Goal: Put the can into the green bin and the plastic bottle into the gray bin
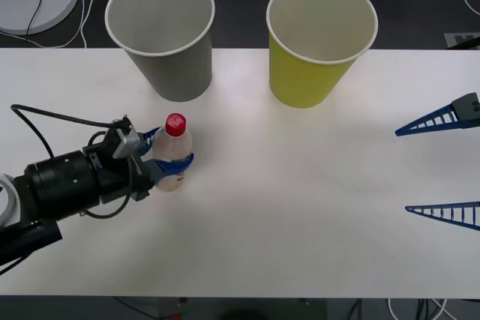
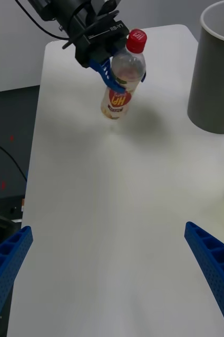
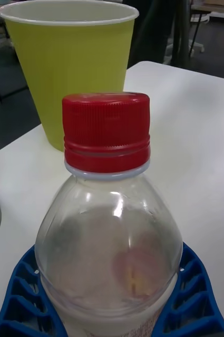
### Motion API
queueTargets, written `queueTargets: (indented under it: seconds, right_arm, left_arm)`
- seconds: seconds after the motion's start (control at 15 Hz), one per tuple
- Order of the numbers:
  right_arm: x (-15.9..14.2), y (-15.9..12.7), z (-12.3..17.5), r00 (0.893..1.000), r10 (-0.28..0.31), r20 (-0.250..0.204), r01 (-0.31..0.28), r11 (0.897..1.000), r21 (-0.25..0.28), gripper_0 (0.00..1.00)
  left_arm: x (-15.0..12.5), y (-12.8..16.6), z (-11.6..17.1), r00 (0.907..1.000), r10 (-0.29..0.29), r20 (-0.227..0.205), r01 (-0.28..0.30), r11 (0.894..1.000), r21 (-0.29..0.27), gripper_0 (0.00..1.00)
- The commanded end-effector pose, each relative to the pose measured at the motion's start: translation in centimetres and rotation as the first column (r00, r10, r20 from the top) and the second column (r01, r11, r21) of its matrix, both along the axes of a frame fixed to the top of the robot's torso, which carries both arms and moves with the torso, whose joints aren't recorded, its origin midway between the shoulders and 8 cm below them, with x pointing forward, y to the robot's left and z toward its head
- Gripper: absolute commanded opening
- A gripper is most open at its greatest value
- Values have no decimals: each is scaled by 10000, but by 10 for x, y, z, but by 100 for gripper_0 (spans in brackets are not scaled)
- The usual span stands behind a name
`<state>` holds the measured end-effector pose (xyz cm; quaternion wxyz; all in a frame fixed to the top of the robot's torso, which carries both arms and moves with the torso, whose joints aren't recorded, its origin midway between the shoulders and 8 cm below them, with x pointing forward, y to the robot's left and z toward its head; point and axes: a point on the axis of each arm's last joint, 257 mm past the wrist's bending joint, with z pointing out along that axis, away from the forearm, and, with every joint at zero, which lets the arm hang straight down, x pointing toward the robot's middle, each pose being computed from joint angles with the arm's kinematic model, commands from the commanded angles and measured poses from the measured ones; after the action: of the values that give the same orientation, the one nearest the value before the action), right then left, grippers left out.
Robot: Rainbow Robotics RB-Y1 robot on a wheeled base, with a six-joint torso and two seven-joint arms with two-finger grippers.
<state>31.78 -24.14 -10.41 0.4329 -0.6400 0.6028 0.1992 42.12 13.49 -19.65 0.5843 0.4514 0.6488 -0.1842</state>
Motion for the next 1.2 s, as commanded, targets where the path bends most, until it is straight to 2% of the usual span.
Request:
queueTargets:
  seconds: [0.07, 0.53, 0.73, 1.2]
  right_arm:
    - [0, 0, 0, 10000, 0, 0, 0, 10000, 0, 100]
    - [0, 0, 0, 10000, 0, 0, 0, 10000, 0, 100]
    - [0, 0, 0, 10000, 0, 0, 0, 10000, 0, 100]
    - [0, 0, 0, 10000, 0, 0, 0, 10000, 0, 100]
  left_arm:
    - [-4, 12, 11, 9995, 226, -217, -223, 9997, 119, 0]
    - [-9, 57, 35, 9921, 1026, -724, -1041, 9944, -180, 0]
    - [-3, 75, 46, 9882, 1342, -733, -1357, 9906, -163, 0]
    - [8, 109, 68, 9707, 2195, -982, -2200, 9755, 58, 0]
